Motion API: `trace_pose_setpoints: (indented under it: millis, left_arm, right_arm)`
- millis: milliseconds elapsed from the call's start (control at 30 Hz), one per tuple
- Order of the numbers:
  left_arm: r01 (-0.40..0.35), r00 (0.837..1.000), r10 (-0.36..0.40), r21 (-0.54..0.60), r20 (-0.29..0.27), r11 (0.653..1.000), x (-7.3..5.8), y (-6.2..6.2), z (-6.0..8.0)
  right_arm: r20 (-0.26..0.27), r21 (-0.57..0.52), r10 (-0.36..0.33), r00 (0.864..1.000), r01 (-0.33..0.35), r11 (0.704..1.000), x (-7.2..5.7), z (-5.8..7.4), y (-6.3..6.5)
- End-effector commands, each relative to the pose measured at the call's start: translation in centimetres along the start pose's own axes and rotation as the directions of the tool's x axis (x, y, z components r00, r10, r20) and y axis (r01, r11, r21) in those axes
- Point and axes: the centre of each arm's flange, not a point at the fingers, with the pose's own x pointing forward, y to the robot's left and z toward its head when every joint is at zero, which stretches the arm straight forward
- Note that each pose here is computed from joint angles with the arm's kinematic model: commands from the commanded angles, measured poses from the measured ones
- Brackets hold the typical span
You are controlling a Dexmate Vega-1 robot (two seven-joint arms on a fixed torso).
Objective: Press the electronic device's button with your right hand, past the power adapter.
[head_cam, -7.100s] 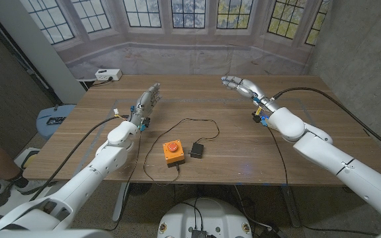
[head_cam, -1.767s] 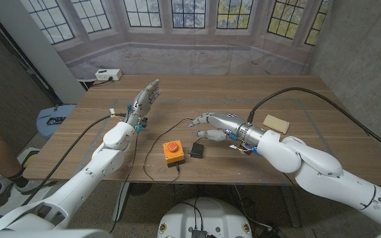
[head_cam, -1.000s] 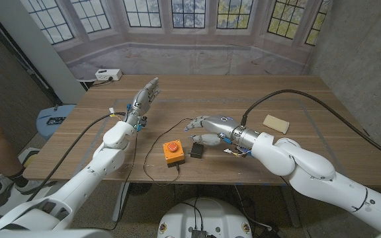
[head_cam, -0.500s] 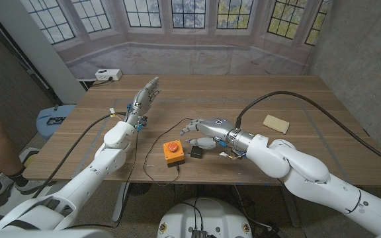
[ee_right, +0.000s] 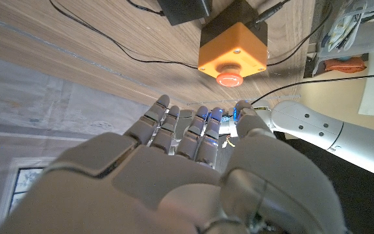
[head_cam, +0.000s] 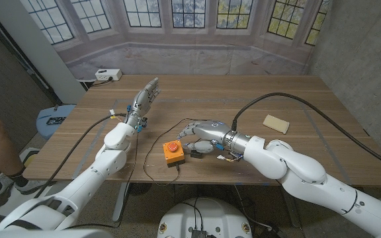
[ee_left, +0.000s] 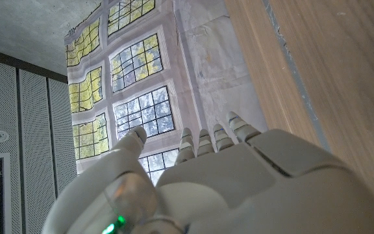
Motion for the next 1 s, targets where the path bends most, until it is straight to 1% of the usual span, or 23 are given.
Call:
trace_pose_setpoints:
  millis: [33,367,667,933,1000]
  left_arm:
    - [-0.002,1.000,0.002,-0.005,0.002,1.000,-0.2,-0.3,-0.4]
    - [0.008,1.000,-0.008,-0.007,0.005,1.000,0.0,-0.6,-0.5]
    - [0.007,1.000,-0.007,-0.010,0.002,1.000,0.0,-0.6,-0.7]
    - [0.004,1.000,-0.004,-0.007,-0.003,1.000,-0.2,-0.5,-0.8]
    - [0.006,1.000,-0.006,-0.008,-0.004,1.000,-0.2,-0.6,-0.8]
  right_arm:
    - [0.024,-0.039,0.030,0.999,-0.029,0.999,0.7,0.6,0.5]
    - [0.044,-0.046,0.029,0.999,-0.027,0.999,1.6,0.8,0.5]
    - [0.046,-0.063,0.035,0.998,-0.033,0.997,2.2,0.8,0.5]
    - [0.045,-0.091,0.045,0.998,-0.041,0.995,2.7,0.9,0.8]
    - [0.052,-0.090,0.046,0.998,-0.041,0.995,2.9,0.9,0.9]
